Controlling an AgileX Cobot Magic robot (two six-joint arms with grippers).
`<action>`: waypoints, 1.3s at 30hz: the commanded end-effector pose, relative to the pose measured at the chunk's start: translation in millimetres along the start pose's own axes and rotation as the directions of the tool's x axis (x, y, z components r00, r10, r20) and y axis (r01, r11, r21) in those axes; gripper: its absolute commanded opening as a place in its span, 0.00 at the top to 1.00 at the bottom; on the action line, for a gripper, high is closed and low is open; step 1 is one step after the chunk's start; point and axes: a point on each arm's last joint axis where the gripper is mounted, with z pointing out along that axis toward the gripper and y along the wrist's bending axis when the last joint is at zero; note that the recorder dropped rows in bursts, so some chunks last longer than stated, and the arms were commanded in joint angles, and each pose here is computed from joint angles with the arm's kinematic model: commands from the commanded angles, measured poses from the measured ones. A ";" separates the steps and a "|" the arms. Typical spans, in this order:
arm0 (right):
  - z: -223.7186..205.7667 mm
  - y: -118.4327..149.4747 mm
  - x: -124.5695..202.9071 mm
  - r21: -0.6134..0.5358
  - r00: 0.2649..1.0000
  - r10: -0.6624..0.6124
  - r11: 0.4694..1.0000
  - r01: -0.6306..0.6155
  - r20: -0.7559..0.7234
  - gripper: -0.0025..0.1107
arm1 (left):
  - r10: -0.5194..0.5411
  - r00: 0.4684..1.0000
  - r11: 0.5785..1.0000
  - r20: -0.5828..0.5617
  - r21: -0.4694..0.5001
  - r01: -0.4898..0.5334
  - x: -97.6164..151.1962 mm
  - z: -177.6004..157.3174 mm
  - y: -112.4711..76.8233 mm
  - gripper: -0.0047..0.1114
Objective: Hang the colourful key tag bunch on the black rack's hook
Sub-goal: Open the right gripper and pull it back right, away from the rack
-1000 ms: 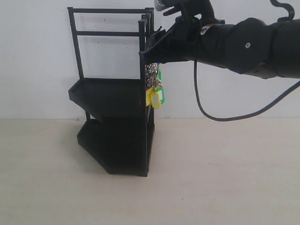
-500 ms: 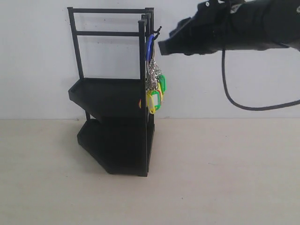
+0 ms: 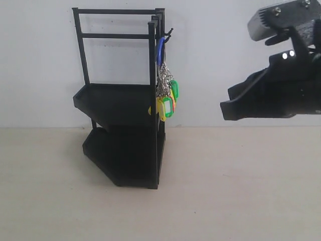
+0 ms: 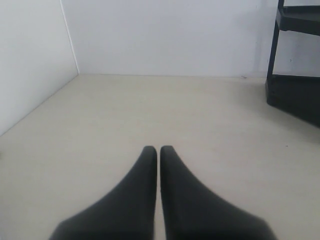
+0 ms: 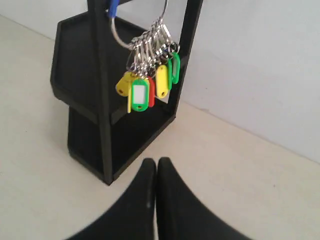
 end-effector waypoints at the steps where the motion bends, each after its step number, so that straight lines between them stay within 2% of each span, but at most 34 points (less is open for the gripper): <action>1: -26.9 5.7 10.5 -0.031 0.987 0.153 0.988 -0.154 -0.051 0.98 | -0.005 1.000 1.000 0.001 0.002 0.005 -0.9 0.1 -0.1 0.92; 2: -32.0 8.1 14.0 -0.042 0.975 0.204 0.977 -0.209 -0.091 0.98 | -0.005 1.000 1.000 0.001 0.002 0.005 -0.9 0.1 -0.1 0.92; 6: -38.3 16.3 29.3 -0.066 0.919 0.276 0.950 -0.306 -0.282 0.98 | -0.005 1.000 1.000 0.001 0.002 0.005 -0.9 0.1 -0.1 0.92; 8: -39.3 17.7 32.3 -0.070 0.907 0.277 0.947 -0.314 -0.318 0.98 | -0.005 1.000 1.000 0.001 0.002 0.005 -0.9 0.1 -0.1 0.92; 19: -39.3 17.6 32.1 -0.069 0.907 0.278 0.947 -0.314 -0.316 0.98 | -0.005 1.000 1.000 0.001 0.002 0.005 -0.9 0.1 -0.1 0.92; 25: -36.9 13.9 24.8 -0.055 0.931 0.288 0.950 -0.307 -0.227 0.98 | -0.005 1.000 1.000 0.001 0.002 0.005 -0.9 0.1 -0.1 0.92; 35: -42.6 14.7 25.9 -0.059 0.932 0.288 0.950 -0.308 -0.220 0.98 | -0.005 1.000 1.000 0.001 0.002 0.005 -0.9 0.1 -0.1 0.92; 39: -56.2 13.0 35.2 -0.037 0.945 0.315 0.947 -0.319 -0.086 0.98 | -0.005 1.000 1.000 0.001 0.002 0.005 -0.9 0.1 -0.1 0.92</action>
